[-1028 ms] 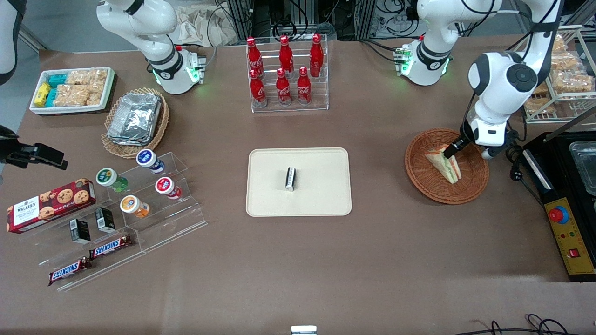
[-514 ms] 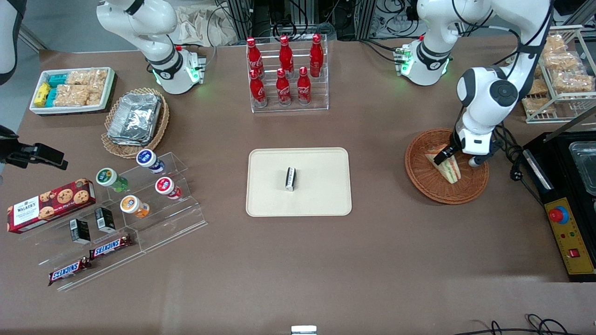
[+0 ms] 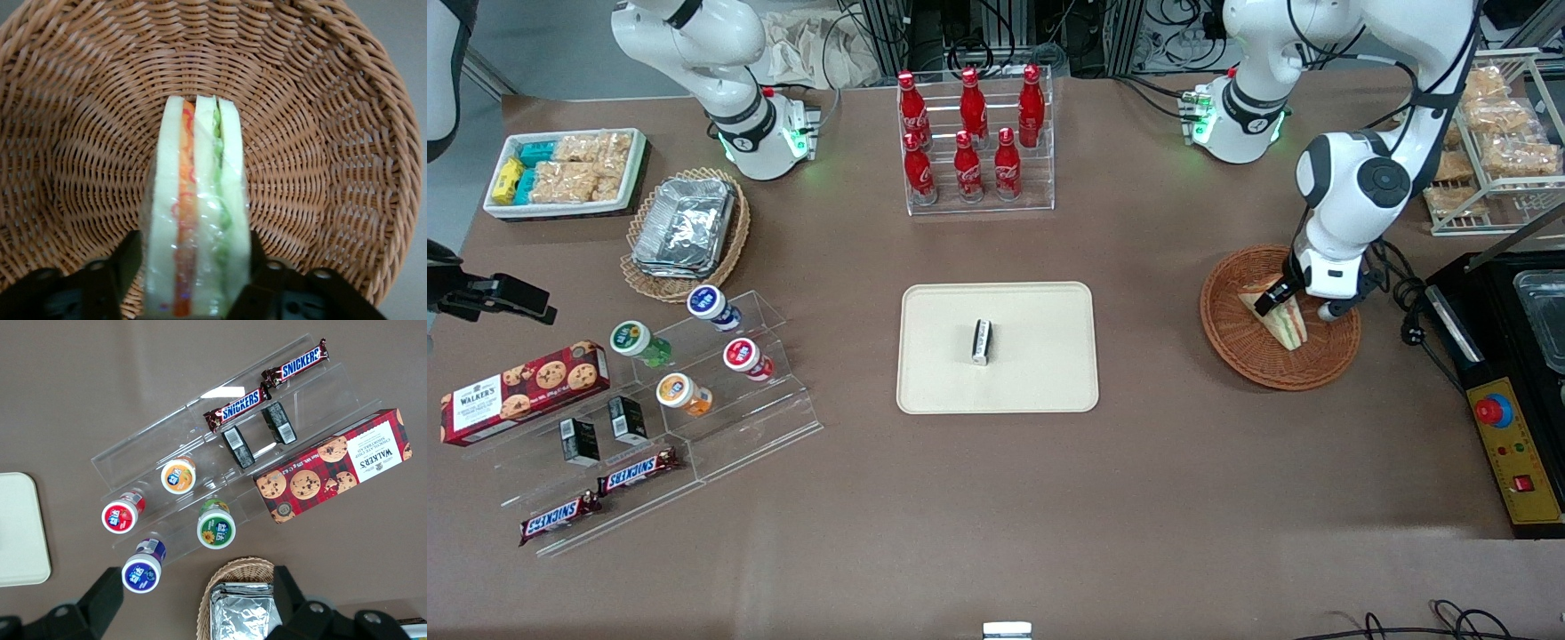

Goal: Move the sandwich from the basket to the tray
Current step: 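Lower the open left gripper around the wrapped sandwich and close it, then lift the sandwich out of the basket with the left gripper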

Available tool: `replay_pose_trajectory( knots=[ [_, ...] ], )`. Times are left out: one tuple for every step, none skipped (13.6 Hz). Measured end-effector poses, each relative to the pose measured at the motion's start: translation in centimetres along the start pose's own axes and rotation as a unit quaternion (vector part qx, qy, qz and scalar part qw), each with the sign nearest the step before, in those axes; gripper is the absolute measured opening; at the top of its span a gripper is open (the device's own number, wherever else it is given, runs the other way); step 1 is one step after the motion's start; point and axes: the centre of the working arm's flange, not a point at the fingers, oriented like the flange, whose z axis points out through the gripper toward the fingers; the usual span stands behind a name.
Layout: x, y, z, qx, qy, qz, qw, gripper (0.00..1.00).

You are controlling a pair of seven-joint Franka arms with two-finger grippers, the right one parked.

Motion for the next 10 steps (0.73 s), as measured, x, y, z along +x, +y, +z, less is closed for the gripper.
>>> replay_pose_trajectory(
  knots=[
    [-0.1, 0.3, -0.1, -0.001, 0.001, 0.003, 1.0, 0.51],
    [-0.1, 0.6, -0.2, -0.002, 0.002, 0.005, 1.0, 0.44],
    [-0.2, 0.9, -0.3, -0.003, 0.002, 0.007, 1.0, 0.39],
    [-0.1, 1.2, -0.6, -0.001, 0.0, 0.009, 1.0, 0.38],
    [0.1, 1.6, -1.2, 0.003, -0.006, 0.011, 0.9999, 0.33],
    [0.6, 2.1, -2.3, 0.01, -0.015, 0.018, 0.9997, 0.29],
    [1.2, 2.7, -4.2, 0.015, -0.022, 0.03, 0.9992, 0.24],
    [1.9, 3.3, -6.6, 0.018, -0.027, 0.044, 0.9985, 0.24],
    [2.6, 3.8, -9.3, 0.019, -0.03, 0.059, 0.9976, 0.24],
    [3.1, 4.3, -12.0, 0.022, -0.035, 0.076, 0.9963, 0.24]
  ],
)
